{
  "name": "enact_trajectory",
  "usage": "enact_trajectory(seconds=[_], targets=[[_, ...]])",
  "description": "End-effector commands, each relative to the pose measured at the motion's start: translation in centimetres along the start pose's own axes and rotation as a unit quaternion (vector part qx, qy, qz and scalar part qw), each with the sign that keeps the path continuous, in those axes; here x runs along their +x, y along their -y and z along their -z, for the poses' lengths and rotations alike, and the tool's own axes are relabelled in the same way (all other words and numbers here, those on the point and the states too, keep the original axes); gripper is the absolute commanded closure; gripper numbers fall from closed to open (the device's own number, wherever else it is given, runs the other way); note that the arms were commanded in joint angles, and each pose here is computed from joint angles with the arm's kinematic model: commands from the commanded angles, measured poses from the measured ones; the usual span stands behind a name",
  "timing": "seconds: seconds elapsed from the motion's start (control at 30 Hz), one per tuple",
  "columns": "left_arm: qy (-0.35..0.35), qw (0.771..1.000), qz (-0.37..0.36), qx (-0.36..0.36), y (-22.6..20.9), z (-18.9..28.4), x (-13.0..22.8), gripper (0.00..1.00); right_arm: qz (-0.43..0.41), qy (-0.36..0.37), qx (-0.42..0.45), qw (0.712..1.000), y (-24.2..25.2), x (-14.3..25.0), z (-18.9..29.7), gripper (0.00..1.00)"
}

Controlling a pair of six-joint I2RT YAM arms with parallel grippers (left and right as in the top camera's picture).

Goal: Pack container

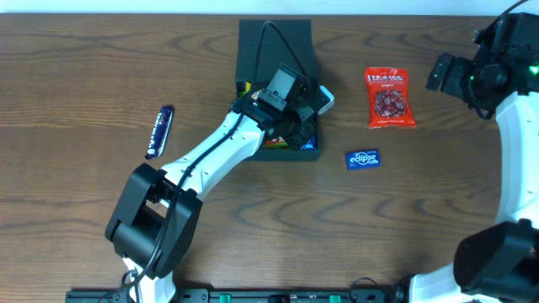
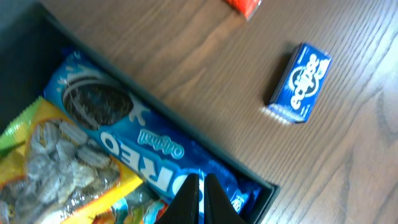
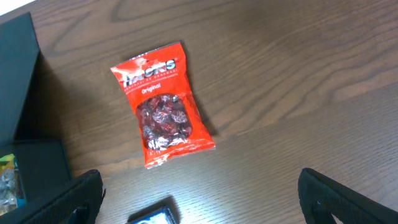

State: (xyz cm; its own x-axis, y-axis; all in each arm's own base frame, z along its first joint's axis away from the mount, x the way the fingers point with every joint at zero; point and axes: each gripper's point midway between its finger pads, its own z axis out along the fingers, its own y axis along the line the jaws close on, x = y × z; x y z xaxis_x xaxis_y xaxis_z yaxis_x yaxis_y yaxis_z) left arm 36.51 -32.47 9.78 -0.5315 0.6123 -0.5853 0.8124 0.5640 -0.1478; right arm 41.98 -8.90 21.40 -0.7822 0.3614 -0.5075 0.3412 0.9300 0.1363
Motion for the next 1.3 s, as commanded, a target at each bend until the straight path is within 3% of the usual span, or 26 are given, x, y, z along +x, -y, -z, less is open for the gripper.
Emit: enact_trajectory(seconds=[0.0,0.17,0.33,0.57,0.67,0.73,0.87,1.27], targets=[[-0.043,0.999,0.003,0.003,-0.4,-2.1,2.5,0.94,0.006,-0.003,-0.001,1.0,0.1,0.2,-0.2,0.01],[-0.062,0.997,0.013,0.036,0.5,-3.3,3.9,0.94,0.011,-0.003,-0.001,1.0,0.1,0.1,-0.2,0.01],[-0.05,0.998,0.011,0.031,0.2,-3.0,2.9,0.94,0.012,-0.001,-0.001,1.0,0.1,0.1,-0.2,0.01],[0.048,0.999,-0.003,-0.014,-2.4,3.1,-4.3,0.94,0.019,-0.002,-0.001,1.0,0.1,-0.1,-1.0,0.01],[0.08,0.994,0.003,-0.077,-5.4,6.6,-6.3,0.94,0.022,-0.016,0.0,1.0,0.2,0.3,-2.3,0.01],[0.077,0.99,0.02,-0.119,-7.9,7.9,-5.7,0.94,0.023,-0.031,0.002,0.999,0.3,0.7,-3.4,0.01],[0.053,0.99,0.073,-0.111,-10.3,7.6,-3.1,0.94,0.026,-0.062,0.004,0.998,0.2,1.8,-5.8,0.01],[-0.051,0.992,0.107,-0.052,-10.6,1.7,3.6,0.94,0.032,-0.06,0.001,0.998,-0.4,1.7,-7.1,0.01]])
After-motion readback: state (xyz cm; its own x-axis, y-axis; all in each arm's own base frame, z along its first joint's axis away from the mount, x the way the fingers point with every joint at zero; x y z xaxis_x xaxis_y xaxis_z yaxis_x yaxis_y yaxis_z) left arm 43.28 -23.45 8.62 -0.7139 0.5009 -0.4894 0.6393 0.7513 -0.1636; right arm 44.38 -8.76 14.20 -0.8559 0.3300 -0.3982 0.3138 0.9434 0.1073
